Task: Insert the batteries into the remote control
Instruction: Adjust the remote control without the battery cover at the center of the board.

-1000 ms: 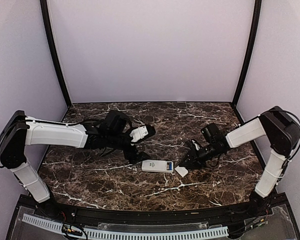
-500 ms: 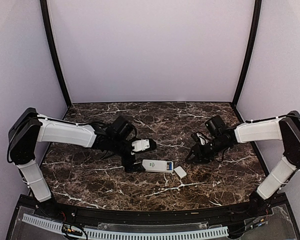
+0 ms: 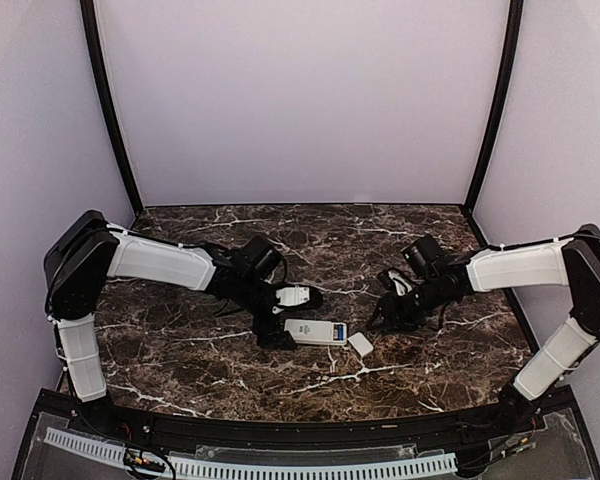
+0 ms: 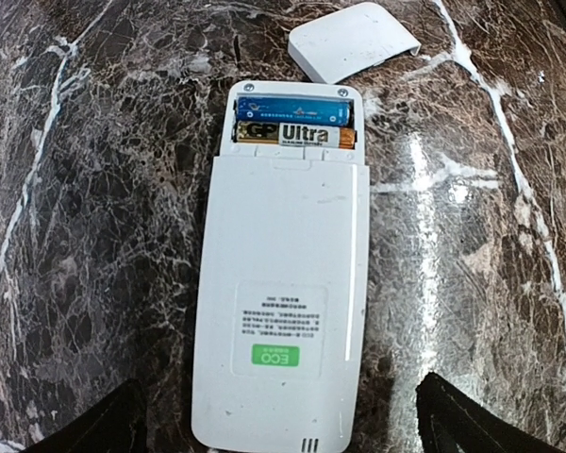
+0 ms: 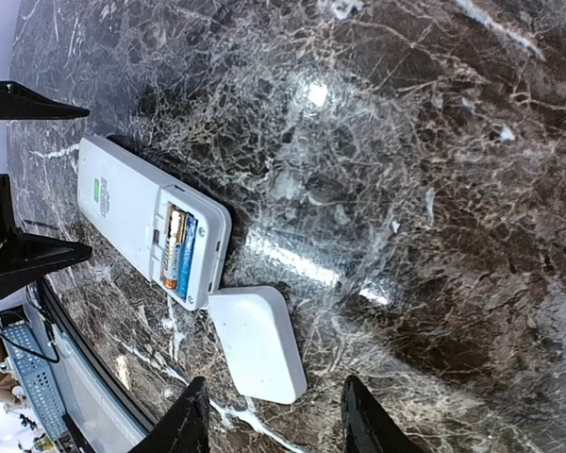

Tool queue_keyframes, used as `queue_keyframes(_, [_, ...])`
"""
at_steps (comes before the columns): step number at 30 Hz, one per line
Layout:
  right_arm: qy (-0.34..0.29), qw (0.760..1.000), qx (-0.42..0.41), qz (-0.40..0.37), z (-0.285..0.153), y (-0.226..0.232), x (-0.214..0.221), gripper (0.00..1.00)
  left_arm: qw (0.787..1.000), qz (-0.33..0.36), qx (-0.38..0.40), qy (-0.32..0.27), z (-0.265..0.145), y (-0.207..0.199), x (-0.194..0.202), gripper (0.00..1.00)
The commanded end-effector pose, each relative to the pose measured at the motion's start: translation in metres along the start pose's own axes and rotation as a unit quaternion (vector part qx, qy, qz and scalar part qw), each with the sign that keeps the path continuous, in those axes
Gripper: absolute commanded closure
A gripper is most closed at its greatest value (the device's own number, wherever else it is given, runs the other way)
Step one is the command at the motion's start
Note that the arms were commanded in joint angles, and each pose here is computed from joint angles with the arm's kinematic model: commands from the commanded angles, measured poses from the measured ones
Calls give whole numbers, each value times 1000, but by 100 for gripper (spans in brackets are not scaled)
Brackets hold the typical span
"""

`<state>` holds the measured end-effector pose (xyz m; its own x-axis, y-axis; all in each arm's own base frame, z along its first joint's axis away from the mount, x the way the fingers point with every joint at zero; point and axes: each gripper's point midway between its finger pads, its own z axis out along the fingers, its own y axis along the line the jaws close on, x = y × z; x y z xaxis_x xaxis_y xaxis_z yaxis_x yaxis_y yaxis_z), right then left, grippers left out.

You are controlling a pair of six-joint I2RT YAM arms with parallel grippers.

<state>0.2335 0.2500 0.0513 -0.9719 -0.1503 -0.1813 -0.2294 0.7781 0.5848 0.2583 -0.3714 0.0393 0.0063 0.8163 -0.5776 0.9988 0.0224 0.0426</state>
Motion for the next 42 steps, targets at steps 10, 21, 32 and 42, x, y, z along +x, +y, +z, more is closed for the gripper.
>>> queue_keyframes(10, [-20, 999, 24, 23, 15, -12, 10, 56, 999, -10, 19, 46, 12, -26, 18, 17])
queue_keyframes(21, [-23, 999, 3, 36, 27, -10, 19, 58, 995, -38, 44, 79, 17, -43, 30, 52])
queue_keyframes(32, [-34, 998, 21, 46, 20, -16, 24, 58, 995, -48, 43, 81, 4, -60, 26, 57])
queue_keyframes(42, [-40, 996, 66, 54, -12, -22, 36, 57, 991, -37, 50, 118, -4, -68, 35, 74])
